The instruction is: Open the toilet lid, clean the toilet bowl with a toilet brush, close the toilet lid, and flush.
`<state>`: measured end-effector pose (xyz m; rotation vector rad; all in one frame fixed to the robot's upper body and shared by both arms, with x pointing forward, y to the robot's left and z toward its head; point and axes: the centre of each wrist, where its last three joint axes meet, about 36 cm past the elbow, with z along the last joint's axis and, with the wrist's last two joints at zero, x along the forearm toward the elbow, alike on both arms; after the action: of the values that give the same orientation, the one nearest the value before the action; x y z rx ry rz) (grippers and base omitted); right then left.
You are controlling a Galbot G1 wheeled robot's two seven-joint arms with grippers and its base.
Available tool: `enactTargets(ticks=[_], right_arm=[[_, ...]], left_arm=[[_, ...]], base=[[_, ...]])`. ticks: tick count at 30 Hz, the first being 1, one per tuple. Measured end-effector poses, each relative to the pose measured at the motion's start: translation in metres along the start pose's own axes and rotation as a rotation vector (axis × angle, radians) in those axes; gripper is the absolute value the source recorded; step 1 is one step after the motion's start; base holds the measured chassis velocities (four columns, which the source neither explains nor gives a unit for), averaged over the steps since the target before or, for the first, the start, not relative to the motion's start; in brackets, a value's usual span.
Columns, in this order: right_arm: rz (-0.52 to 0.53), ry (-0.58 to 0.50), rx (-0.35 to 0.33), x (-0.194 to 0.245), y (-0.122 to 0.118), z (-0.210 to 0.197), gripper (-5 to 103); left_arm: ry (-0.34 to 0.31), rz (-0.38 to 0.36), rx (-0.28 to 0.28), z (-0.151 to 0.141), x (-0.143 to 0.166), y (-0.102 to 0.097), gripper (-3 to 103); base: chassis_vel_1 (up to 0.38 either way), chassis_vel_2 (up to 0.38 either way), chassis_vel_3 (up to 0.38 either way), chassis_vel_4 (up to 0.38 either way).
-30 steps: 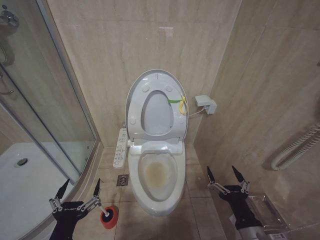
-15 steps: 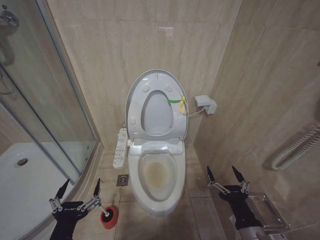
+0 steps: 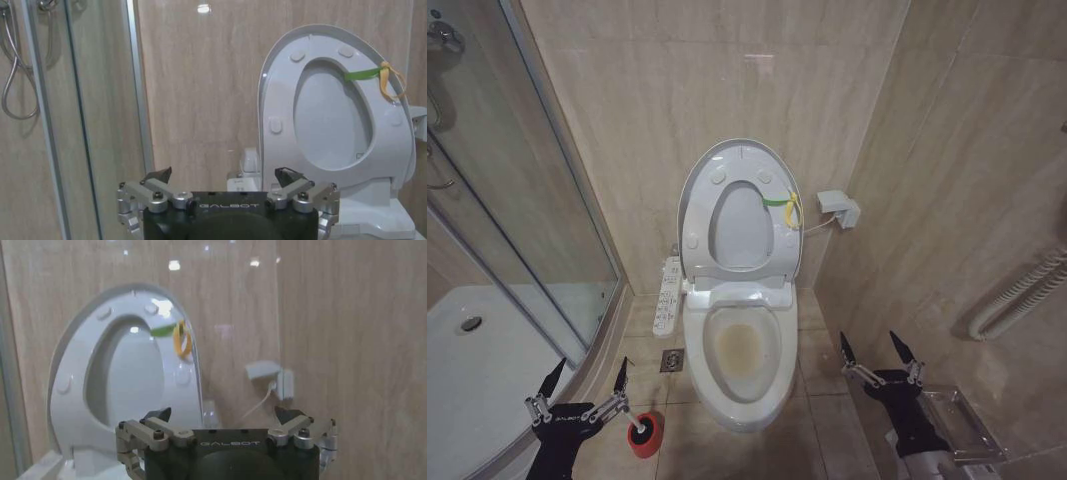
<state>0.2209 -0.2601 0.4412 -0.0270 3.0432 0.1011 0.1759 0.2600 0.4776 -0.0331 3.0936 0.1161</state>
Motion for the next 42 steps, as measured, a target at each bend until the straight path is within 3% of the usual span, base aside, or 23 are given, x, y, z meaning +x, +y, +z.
enactTargets(ticks=[9, 18, 28, 30, 33, 42], right_arm=[[-0.023, 0.208, 0.023, -0.062, -0.008, 0.021, 100], [-0.023, 0.232, 0.029, -0.068, -0.009, 0.023, 100], [-0.003, 0.063, -0.034, -0.033, 0.011, -0.054, 100], [-0.04, 0.048, -0.07, -0.03, 0.023, -0.053, 100], [-0.044, 0.024, -0.072, -0.041, 0.023, -0.048, 100], [-0.014, -0.012, -0.03, -0.095, 0.003, -0.021, 100]], left_arm=[[0.0, 0.0, 0.0, 0.0, 0.0, 0.0, 100], [0.0, 0.0, 0.0, 0.0, 0.0, 0.0, 100], [0.0, 0.0, 0.0, 0.0, 0.0, 0.0, 100], [0.0, 0.0, 0.0, 0.0, 0.0, 0.0, 100], [0.0, 0.0, 0.0, 0.0, 0.0, 0.0, 100], [0.0, 0.0, 0.0, 0.0, 0.0, 0.0, 100]], base=[[0.0, 0.0, 0.0, 0.0], [0.0, 0.0, 0.0, 0.0], [0.0, 0.0, 0.0, 0.0], [0.0, 0.0, 0.0, 0.0], [0.0, 0.0, 0.0, 0.0], [0.0, 0.0, 0.0, 0.0]])
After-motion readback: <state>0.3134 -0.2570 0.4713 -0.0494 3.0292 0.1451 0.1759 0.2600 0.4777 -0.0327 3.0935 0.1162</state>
